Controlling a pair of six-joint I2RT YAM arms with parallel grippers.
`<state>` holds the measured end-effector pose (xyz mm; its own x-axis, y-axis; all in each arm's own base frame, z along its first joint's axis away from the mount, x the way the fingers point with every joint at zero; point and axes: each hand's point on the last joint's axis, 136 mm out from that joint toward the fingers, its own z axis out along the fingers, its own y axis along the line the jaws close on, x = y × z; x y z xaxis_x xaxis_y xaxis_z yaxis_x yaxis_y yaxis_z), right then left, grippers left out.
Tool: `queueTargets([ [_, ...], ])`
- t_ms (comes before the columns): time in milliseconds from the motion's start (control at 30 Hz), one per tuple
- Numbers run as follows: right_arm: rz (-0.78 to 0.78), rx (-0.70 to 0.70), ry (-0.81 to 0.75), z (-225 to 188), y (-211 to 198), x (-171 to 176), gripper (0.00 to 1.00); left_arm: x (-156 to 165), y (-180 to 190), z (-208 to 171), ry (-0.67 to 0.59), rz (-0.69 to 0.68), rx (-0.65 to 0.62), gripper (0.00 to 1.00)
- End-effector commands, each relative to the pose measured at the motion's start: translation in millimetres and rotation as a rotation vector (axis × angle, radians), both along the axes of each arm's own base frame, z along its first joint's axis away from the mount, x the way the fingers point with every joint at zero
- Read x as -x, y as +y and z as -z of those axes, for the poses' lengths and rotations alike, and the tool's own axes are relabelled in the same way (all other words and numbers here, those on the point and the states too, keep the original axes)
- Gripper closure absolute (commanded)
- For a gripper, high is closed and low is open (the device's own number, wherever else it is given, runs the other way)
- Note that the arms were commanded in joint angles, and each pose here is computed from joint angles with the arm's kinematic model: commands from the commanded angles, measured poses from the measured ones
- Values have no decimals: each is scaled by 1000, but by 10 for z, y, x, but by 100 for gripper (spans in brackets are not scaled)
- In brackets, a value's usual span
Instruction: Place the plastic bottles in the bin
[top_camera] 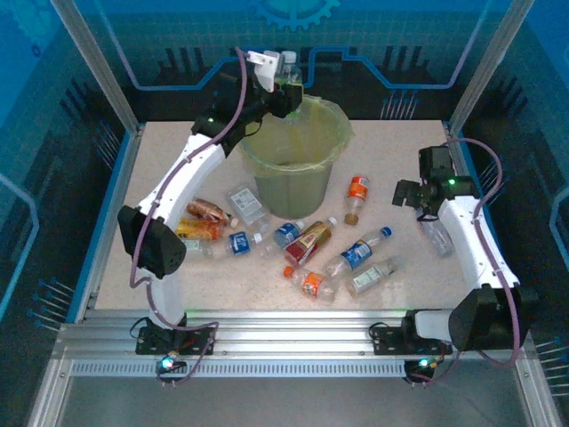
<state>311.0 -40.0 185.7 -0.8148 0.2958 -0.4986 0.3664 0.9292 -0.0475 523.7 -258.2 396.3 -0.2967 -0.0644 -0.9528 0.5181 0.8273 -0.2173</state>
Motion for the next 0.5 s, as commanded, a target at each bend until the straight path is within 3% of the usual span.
queueTargets([
  [0, -18, -13, 38, -22, -53, 21, 0, 24, -9, -10, -8, 31, -39, 73],
  [267, -92, -101, 90, 167, 3, -1, 0, 25, -75, 333, 67, 65, -83, 72],
  [467, -57, -172, 125, 383, -34, -45, 0, 98, -188, 590, 110, 110, -137, 70],
])
